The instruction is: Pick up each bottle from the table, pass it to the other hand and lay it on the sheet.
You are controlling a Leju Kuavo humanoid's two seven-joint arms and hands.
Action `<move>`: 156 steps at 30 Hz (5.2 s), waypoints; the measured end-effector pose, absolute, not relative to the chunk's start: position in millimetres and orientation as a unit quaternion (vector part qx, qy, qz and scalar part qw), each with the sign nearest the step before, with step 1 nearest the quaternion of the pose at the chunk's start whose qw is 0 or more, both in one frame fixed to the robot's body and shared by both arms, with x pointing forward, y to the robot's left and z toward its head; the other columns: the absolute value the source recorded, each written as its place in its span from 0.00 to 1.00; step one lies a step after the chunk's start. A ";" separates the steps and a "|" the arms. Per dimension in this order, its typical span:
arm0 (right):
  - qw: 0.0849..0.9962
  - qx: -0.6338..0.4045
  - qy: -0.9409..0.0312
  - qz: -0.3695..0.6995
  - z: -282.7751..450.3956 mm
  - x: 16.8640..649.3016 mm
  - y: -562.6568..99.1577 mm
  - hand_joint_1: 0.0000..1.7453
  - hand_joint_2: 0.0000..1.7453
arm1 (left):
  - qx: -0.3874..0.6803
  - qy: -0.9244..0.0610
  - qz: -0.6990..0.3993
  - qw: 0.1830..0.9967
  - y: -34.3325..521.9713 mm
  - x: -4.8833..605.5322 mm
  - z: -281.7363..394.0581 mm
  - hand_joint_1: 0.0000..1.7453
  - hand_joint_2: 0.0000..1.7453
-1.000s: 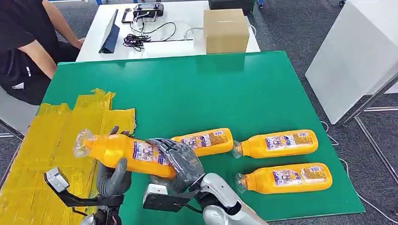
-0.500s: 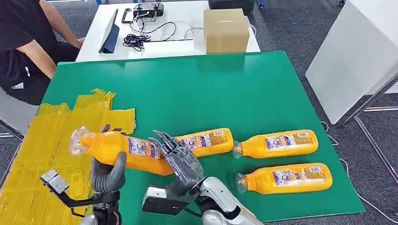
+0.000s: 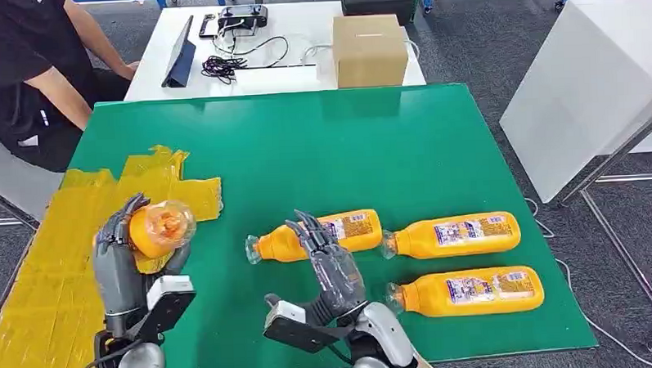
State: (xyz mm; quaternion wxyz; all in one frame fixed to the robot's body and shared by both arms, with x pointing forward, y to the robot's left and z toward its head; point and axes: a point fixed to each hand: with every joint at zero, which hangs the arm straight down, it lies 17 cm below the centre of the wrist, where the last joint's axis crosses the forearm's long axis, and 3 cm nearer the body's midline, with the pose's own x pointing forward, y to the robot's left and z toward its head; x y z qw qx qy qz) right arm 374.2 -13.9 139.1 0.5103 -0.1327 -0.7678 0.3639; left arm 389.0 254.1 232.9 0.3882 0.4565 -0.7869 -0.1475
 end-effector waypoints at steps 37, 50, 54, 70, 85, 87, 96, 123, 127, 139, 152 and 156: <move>0.507 -0.305 -0.631 0.502 92.6 447.3 -74.5 0.00 1.00 | 0.455 -0.613 -0.352 0.542 270.6 473.9 94.2 0.00 0.00; 0.529 -0.331 -0.546 0.560 41.4 466.3 -112.0 0.00 1.00 | 0.308 -0.804 -0.128 0.492 237.2 430.7 181.5 0.00 0.00; 0.531 -0.333 -0.533 0.568 32.8 466.6 -118.8 0.00 1.00 | 0.304 -0.813 -0.112 0.484 235.7 423.2 192.9 0.00 0.00; 0.559 -0.304 -0.473 0.609 3.1 470.7 -128.8 1.00 1.00 | 0.258 -0.842 -0.042 0.472 240.6 414.8 219.4 0.00 0.00; 0.582 -0.299 -0.473 0.590 -4.9 487.4 -140.6 1.00 1.00 | 0.174 -0.857 0.001 0.484 226.8 414.0 224.3 0.00 0.00; 0.592 -0.297 -0.503 0.555 2.9 489.2 -136.4 1.00 1.00 | 0.088 -0.847 0.035 0.523 218.6 418.3 213.6 0.00 1.00; 0.569 -0.134 -0.749 0.310 108.4 443.2 -68.4 1.00 1.00 | -0.178 -0.786 0.171 0.567 208.4 388.2 174.0 0.00 1.00; 0.504 -0.049 -0.835 0.215 200.0 392.2 -23.4 1.00 1.00 | -0.198 -0.791 0.155 0.558 171.9 375.0 183.8 0.00 1.00; 0.508 -0.045 -0.832 0.218 197.8 392.6 -21.3 1.00 1.00 | -0.198 -0.792 0.151 0.557 170.3 374.7 184.6 0.00 1.00; 0.526 -0.018 -0.806 0.270 181.5 393.6 15.5 1.00 1.00 | -0.218 -0.810 0.126 0.529 147.2 366.7 208.0 0.00 1.00; 0.524 -0.004 -0.767 0.371 145.2 377.1 64.3 1.00 1.00 | -0.272 -0.813 0.125 0.499 139.7 355.8 232.9 0.00 1.00; 0.519 -0.007 -0.763 0.385 142.0 376.3 69.5 1.00 1.00 | -0.271 -0.812 0.128 0.501 142.7 355.4 230.9 0.00 1.00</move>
